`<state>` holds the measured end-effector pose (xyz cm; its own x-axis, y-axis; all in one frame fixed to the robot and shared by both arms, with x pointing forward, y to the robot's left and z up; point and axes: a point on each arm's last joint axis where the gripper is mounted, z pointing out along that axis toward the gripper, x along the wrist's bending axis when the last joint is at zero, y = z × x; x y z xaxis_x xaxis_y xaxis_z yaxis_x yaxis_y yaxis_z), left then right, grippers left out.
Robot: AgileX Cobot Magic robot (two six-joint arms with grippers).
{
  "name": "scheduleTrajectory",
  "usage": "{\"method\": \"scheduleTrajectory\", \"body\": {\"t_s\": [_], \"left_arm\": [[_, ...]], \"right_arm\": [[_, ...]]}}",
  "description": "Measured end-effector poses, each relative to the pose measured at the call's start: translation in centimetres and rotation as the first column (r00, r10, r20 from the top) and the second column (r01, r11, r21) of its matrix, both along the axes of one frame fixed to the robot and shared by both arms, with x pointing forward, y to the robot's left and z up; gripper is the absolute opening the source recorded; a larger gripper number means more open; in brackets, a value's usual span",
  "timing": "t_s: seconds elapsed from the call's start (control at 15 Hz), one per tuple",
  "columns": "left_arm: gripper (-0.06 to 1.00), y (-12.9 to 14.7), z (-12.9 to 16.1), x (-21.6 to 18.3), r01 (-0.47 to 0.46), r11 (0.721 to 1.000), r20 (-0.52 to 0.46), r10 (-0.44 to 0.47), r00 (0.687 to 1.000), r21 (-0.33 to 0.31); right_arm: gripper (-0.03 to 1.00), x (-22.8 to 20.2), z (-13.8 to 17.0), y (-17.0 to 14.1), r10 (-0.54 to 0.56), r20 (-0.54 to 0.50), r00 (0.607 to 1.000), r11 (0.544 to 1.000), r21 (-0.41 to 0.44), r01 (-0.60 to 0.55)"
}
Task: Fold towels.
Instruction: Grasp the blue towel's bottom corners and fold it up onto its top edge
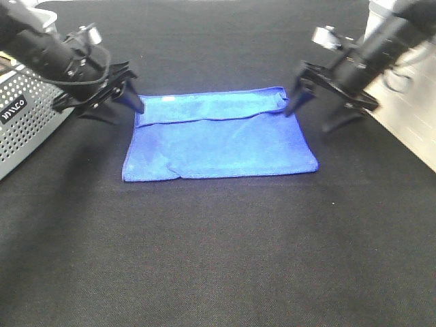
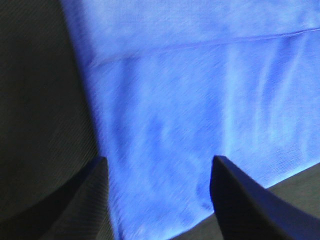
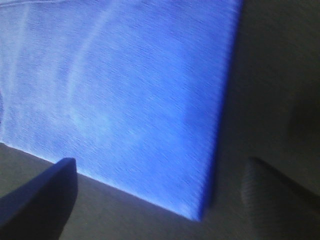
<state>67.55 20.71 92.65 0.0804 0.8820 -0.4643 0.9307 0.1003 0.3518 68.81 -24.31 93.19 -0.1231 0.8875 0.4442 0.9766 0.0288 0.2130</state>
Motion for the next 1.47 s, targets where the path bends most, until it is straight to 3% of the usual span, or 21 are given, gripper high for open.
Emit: {"method": "scheduleTrajectory", "body": {"t_s": [0.27,0.73,1.0,1.07,1.13,1.2,1.27,1.33,1.47], "left_arm": [[0.58,0.7,-3.3,-2.5,-0.083,0.996,-0.099,0.085,0.991,0.024],[0.62,-1.8,-5.8,-2.6,-0.089,0.996,-0.114,0.092,0.989,0.03],[0.56,-3.3,-6.2,-2.6,-0.104,0.995,-0.109,0.104,0.989,0.01],[0.45,-3.5,-6.4,-2.7,-0.101,0.995,-0.112,0.102,0.988,0.01],[0.28,-3.5,-6.6,-2.7,-0.1,0.995,-0.118,0.101,0.988,0.011],[0.11,-3.5,-6.8,-2.8,-0.095,0.995,-0.127,0.096,0.987,0.013],[0.03,-3.5,-6.9,-2.8,-0.09,0.996,-0.134,0.091,0.987,0.013],[0.01,-3.6,-6.9,-3.0,-0.074,0.997,-0.146,0.075,0.986,0.014],[0.01,-3.2,-6.4,-3.3,-0.025,0.999,-0.171,0.028,0.985,0.023]], "right_arm": [[0.83,-2.0,-1.0,0.2,0.023,-0.005,1.0,1.0,0.007,-0.023],[0.82,-1.8,-5.1,1.0,0.011,-0.083,0.996,0.998,0.067,-0.005],[0.63,-1.8,-6.0,2.3,0.008,-0.1,0.995,0.994,0.107,0.003],[0.55,-1.8,-6.2,2.6,0.008,-0.098,0.995,0.995,0.104,0.002],[0.43,-1.8,-6.6,2.8,-0.001,-0.105,0.994,0.995,0.102,0.012],[0.27,-1.7,-6.6,2.8,-0.013,-0.112,0.994,0.994,0.102,0.024],[0.1,-1.7,-6.7,2.5,-0.034,-0.126,0.991,0.994,0.101,0.047],[0.02,-1.7,-6.7,2.2,-0.051,-0.139,0.989,0.993,0.099,0.065],[0.0,-1.9,-6.7,1.4,-0.049,-0.17,0.984,0.992,0.107,0.068]]}}
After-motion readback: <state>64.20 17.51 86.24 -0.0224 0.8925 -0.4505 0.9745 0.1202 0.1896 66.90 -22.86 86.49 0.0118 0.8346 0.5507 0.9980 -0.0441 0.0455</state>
